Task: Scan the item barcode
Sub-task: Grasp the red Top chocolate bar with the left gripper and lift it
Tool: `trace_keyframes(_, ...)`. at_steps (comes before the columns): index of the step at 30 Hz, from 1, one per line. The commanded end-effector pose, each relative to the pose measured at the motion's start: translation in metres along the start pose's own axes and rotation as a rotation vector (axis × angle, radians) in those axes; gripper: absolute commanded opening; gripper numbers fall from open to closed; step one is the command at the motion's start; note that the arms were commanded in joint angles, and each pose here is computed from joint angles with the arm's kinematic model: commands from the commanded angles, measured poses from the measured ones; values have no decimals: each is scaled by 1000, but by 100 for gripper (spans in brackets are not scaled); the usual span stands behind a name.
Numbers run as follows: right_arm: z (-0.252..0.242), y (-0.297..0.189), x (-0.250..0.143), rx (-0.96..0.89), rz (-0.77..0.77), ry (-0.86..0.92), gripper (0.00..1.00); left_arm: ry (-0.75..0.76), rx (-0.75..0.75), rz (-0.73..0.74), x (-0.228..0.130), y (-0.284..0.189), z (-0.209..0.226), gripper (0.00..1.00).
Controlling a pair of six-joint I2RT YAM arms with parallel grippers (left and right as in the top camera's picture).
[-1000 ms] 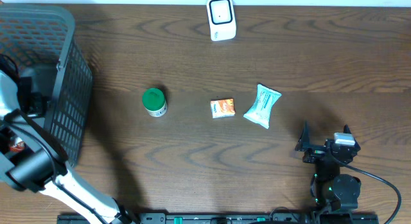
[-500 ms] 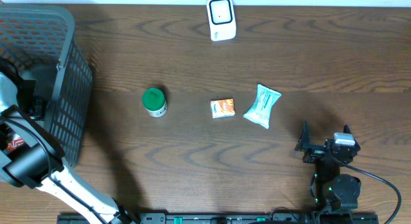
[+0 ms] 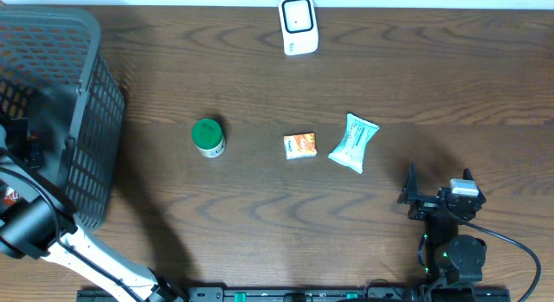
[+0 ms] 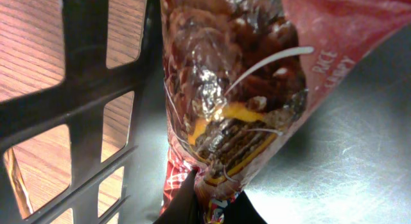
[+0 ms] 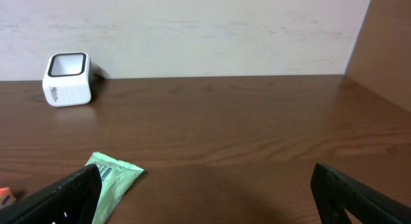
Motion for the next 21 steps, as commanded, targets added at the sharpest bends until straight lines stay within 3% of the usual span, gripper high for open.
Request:
trace_keyframes(1,1,0,-1,8,3,-12,99,-18,-84,73,-5,32,-19,7)
trace_keyframes(15,1,0,-1,8,3,-12,99,52,-110,140,5,4,-84,7)
trace_keyframes(21,1,0,-1,8,3,-12,99,-114,-91,111,7,-13,-86,7)
Point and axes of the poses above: each gripper's point midway between its finger pads, its own y axis out along the fingers, its own z axis along the line the jaws close on, x = y × z, the point moved 10 cm from there along -y, back along the fingers, and after that the axes turned 4 degrees about -y, right-handed, at the moved point
